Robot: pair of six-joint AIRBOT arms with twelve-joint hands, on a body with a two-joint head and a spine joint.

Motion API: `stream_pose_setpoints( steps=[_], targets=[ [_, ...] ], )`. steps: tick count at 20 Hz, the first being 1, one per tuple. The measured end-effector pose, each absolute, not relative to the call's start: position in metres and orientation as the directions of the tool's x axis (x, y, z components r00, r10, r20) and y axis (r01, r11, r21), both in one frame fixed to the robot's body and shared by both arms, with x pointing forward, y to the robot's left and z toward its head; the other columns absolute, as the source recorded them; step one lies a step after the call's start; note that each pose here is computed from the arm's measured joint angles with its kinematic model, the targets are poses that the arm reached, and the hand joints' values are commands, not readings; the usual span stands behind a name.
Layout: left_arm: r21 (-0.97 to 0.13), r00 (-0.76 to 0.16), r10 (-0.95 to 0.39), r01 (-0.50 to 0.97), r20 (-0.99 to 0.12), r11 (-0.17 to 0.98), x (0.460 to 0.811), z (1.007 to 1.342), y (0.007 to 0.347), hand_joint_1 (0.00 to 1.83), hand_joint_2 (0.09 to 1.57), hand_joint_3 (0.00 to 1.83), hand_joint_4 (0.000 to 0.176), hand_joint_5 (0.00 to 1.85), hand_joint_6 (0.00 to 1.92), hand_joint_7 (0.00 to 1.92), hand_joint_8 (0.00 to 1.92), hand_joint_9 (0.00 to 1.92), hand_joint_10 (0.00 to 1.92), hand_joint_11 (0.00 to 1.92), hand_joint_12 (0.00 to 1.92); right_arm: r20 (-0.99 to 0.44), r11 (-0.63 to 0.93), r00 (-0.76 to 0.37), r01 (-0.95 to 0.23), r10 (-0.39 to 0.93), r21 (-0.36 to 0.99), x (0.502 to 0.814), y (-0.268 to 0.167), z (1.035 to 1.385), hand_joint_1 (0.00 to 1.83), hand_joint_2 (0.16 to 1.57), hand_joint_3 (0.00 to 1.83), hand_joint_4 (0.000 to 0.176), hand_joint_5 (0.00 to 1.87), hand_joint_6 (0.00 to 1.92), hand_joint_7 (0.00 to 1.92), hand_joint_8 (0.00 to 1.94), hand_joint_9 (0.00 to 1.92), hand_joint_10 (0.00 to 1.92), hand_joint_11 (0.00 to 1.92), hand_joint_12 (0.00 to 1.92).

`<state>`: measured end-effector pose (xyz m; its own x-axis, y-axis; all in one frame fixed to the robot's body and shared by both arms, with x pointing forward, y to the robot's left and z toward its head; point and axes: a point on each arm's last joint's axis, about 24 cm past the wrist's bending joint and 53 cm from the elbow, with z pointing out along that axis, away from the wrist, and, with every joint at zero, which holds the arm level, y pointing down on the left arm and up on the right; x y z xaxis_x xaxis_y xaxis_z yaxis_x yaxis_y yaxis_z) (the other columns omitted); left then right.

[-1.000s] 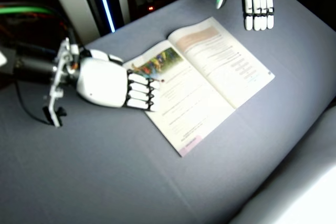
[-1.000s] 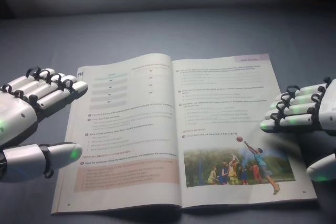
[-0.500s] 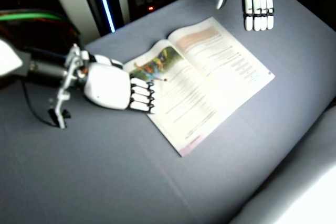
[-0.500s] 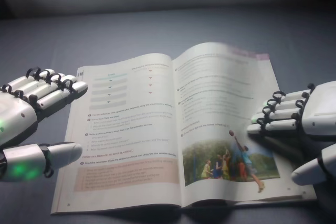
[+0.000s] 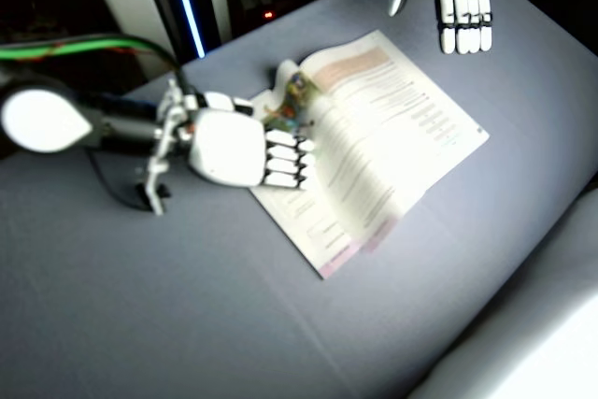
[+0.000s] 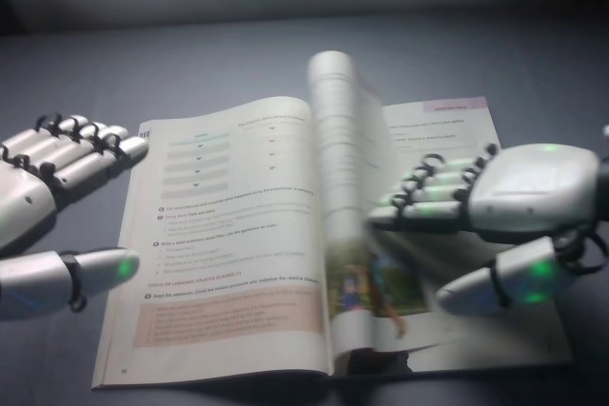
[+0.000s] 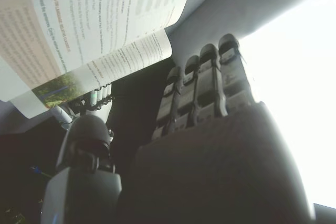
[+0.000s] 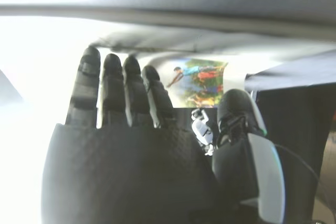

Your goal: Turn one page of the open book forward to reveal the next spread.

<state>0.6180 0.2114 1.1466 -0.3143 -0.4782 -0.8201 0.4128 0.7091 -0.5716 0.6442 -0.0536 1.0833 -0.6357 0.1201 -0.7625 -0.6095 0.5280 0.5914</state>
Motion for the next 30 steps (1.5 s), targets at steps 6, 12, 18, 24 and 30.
stream_pose_setpoints(
  steps=[6,12,18,24,30],
  targets=[
    [-0.573,-0.251,-0.516,0.409,-0.819,0.711,0.623,1.166,0.227,0.0,1.2,0.0,0.0,0.0,0.0,0.0,0.0,0.0,0.0,0.0,0.0,-0.761,0.42,-0.633,-0.657,0.145,0.626,0.637,-0.006,1.102,0.0,1.24,0.0,0.0,0.0,0.0,0.0,0.0,0.0,0.0,0.01,0.0],
    [-0.568,-0.225,-0.524,0.393,-0.822,0.723,0.629,1.169,0.236,0.0,1.21,0.0,0.0,0.01,0.0,0.0,0.0,0.0,0.0,0.0,0.0,-0.787,0.264,-0.607,-0.746,0.104,0.611,0.606,0.048,1.128,0.0,1.26,0.0,0.0,0.09,0.01,0.07,0.01,0.01,0.0,0.01,0.0],
    [-0.557,-0.2,-0.522,0.382,-0.829,0.738,0.634,1.175,0.248,0.0,1.18,0.0,0.0,0.0,0.0,0.0,0.0,0.0,0.0,0.0,0.0,-0.771,0.086,-0.629,-0.766,0.105,0.637,0.576,0.079,1.161,0.0,1.25,0.0,0.0,0.19,0.01,0.19,0.0,0.17,0.0,0.12,0.05],
    [-0.553,-0.194,-0.52,0.38,-0.832,0.742,0.635,1.177,0.25,0.0,1.22,0.0,0.0,0.0,0.0,0.0,0.0,0.0,0.0,0.0,0.0,-0.805,-0.106,-0.586,-0.81,0.099,0.577,0.541,0.109,1.21,0.0,1.29,0.0,0.0,0.23,0.01,0.26,0.01,0.25,0.01,0.21,0.08],
    [-0.548,-0.187,-0.518,0.374,-0.834,0.748,0.637,1.178,0.255,0.0,1.23,0.0,0.0,0.01,0.0,0.0,0.0,0.0,0.0,0.0,0.0,-0.838,-0.213,-0.536,-0.834,0.1,0.508,0.52,0.127,1.24,0.0,1.28,0.0,0.0,0.14,0.0,0.12,0.0,0.09,0.0,0.06,0.0]
  ],
)
